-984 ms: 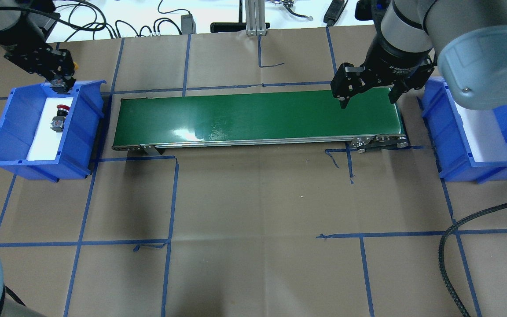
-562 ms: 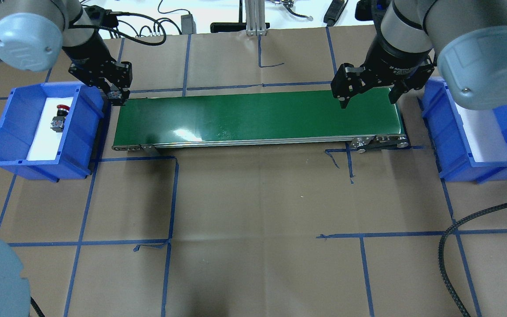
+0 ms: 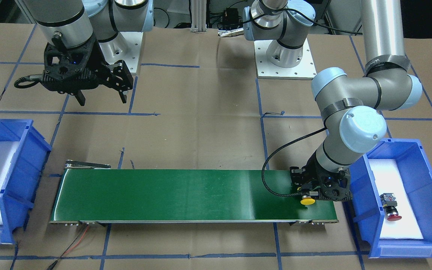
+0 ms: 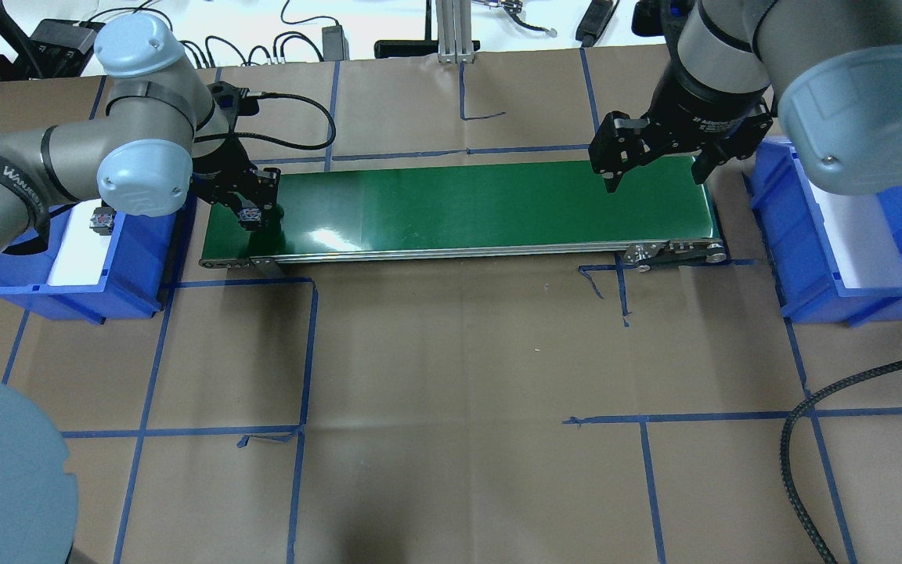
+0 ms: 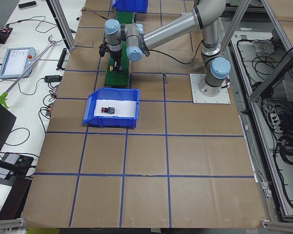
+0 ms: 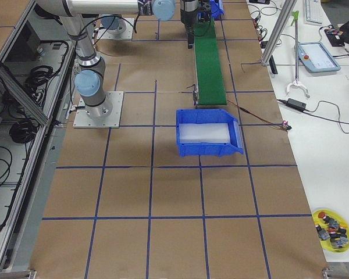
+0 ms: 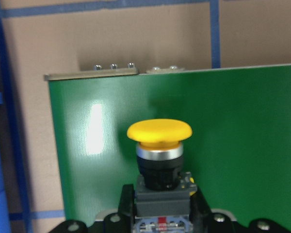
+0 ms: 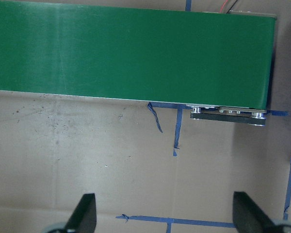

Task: Transport two buttons from left to right
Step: 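Lift the yellow button and carry it over the green conveyor, then place the yellow button on the conveyor and open the left gripper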

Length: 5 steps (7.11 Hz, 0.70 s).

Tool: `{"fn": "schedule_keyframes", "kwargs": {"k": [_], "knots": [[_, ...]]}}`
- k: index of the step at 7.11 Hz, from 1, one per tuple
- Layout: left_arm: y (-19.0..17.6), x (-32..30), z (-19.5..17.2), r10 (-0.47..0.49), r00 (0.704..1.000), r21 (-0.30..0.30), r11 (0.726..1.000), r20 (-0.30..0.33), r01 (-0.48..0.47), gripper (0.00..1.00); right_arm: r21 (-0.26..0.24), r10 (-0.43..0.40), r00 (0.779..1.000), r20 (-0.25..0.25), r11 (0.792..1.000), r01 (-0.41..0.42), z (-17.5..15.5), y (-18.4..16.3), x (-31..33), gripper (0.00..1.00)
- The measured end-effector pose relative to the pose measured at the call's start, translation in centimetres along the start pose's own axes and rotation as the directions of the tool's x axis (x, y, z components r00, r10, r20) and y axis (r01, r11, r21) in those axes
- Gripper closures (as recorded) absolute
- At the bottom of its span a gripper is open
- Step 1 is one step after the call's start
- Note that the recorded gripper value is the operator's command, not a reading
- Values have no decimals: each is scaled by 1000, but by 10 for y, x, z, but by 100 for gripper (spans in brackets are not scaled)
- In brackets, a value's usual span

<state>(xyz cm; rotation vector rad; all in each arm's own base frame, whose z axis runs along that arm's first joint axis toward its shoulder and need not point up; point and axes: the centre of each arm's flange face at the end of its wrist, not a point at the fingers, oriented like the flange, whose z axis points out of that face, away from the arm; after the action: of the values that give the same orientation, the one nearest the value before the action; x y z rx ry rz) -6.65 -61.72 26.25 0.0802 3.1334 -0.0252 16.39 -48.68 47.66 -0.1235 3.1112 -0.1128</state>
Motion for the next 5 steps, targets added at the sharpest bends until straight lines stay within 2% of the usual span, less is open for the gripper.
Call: {"fn": "schedule_keyframes", "kwargs": {"k": [2, 3, 5], "knots": [[3, 6, 4, -50, 999, 1, 999, -4, 50, 5, 0, 0, 1000, 0, 1000, 0, 0, 0, 0, 0], [4, 7, 4, -60, 998, 2, 998, -6, 60, 1, -1, 0, 1000, 0, 1000, 0, 0, 0, 0, 0], [-2, 7, -20, -62, 998, 44, 997, -4, 62, 1, -1, 0, 1000, 0, 1000, 0, 0, 0, 0, 0]]}}
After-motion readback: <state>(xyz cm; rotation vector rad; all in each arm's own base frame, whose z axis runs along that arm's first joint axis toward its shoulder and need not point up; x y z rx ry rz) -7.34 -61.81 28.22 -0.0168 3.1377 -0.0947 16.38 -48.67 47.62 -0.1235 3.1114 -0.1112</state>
